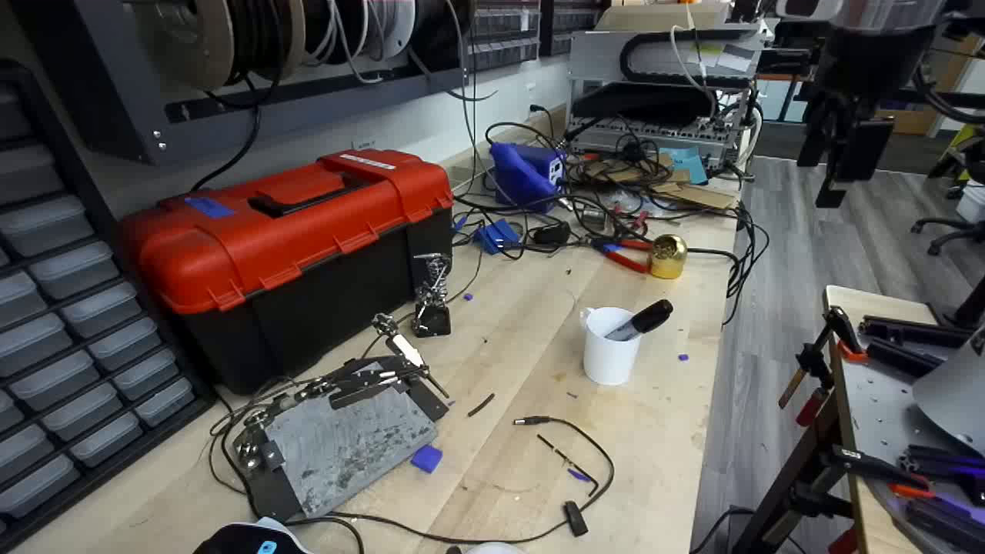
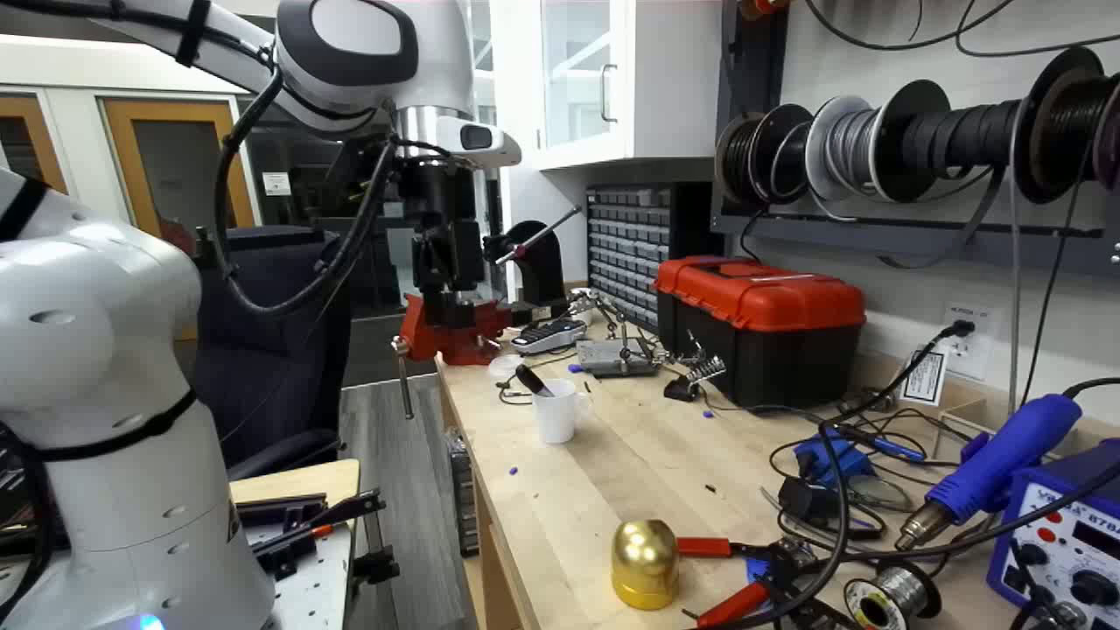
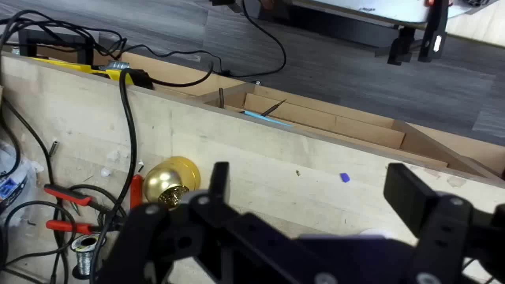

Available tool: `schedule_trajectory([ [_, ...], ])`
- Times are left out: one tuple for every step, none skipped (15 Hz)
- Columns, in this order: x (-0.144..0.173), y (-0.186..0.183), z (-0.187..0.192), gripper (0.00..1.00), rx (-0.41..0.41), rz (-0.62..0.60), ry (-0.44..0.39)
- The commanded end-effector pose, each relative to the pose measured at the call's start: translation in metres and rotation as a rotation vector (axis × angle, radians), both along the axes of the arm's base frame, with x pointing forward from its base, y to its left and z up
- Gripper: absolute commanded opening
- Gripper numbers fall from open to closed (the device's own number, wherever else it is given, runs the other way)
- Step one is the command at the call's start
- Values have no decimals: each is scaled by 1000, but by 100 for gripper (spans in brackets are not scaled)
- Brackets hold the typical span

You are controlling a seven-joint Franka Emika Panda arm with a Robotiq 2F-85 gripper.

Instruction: Remove the marker from the mug cup and place it on the table

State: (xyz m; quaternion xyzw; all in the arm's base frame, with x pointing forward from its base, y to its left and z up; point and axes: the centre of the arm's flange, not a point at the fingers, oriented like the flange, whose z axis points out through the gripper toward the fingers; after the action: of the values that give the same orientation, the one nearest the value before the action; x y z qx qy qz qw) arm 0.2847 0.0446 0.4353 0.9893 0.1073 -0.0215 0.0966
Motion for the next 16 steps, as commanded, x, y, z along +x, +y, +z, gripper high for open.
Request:
schedule_trajectory([
  [0, 0, 0, 100, 0, 0, 0],
  [0, 0, 0, 100, 0, 0, 0],
  [0, 0, 0, 100, 0, 0, 0],
  [0, 0, 0, 100, 0, 0, 0],
  [0, 0, 0, 100, 0, 0, 0],
  [0, 0, 0, 100, 0, 0, 0],
  [0, 0, 0, 100, 0, 0, 0],
  [0, 0, 0, 100, 0, 0, 0],
  [1, 0, 0, 100, 8, -2, -3],
  [4, -1, 1, 100, 29, -8, -4],
  [6, -1, 1, 100, 43, -10, -2],
  [9, -3, 1, 100, 65, -21, -3],
  [12, -4, 0, 100, 81, -34, -7],
  [15, -4, 0, 100, 102, -44, -10],
  [18, -4, -1, 100, 119, -53, -15],
  [22, -3, -3, 100, 132, -63, -23],
])
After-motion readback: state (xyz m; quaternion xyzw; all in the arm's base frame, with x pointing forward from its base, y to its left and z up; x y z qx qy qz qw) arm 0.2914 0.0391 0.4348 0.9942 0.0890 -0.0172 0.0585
